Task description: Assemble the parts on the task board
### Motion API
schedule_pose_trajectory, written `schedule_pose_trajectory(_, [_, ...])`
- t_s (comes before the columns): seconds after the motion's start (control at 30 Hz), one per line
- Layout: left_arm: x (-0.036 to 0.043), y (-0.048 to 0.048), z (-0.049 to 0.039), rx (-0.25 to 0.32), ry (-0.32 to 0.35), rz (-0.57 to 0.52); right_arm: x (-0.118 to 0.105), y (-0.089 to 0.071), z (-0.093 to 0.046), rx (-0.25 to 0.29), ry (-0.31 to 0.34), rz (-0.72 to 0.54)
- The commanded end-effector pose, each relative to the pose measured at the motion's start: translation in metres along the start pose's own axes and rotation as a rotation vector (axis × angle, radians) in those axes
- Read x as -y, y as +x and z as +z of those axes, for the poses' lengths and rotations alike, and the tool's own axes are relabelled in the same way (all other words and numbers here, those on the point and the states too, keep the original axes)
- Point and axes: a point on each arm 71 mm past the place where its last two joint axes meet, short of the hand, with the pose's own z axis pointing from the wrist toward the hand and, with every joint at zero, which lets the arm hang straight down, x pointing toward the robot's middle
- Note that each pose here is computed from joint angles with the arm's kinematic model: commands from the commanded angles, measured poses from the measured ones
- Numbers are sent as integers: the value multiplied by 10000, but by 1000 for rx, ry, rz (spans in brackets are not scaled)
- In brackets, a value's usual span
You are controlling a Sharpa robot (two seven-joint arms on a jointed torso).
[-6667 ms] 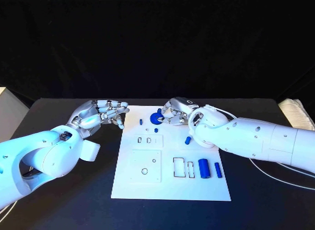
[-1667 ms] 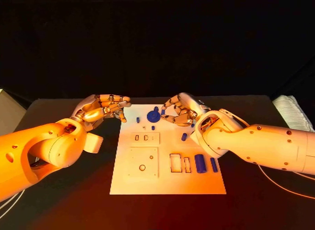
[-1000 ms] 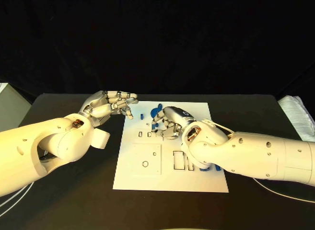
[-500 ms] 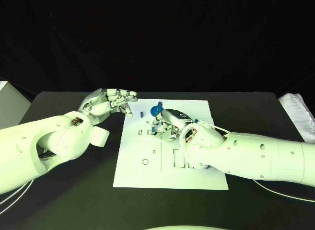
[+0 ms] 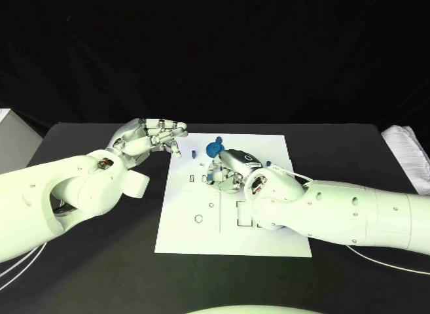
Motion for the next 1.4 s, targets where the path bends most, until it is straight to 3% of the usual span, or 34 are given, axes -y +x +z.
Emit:
schedule_pose_trajectory(0.03, [8, 18, 2, -15, 5, -6, -3, 22, 0, -12, -6, -22])
schedule_pose_trajectory(1.4, [5, -23, -14, -8, 1, -3, 20, 19, 9, -11, -21, -5])
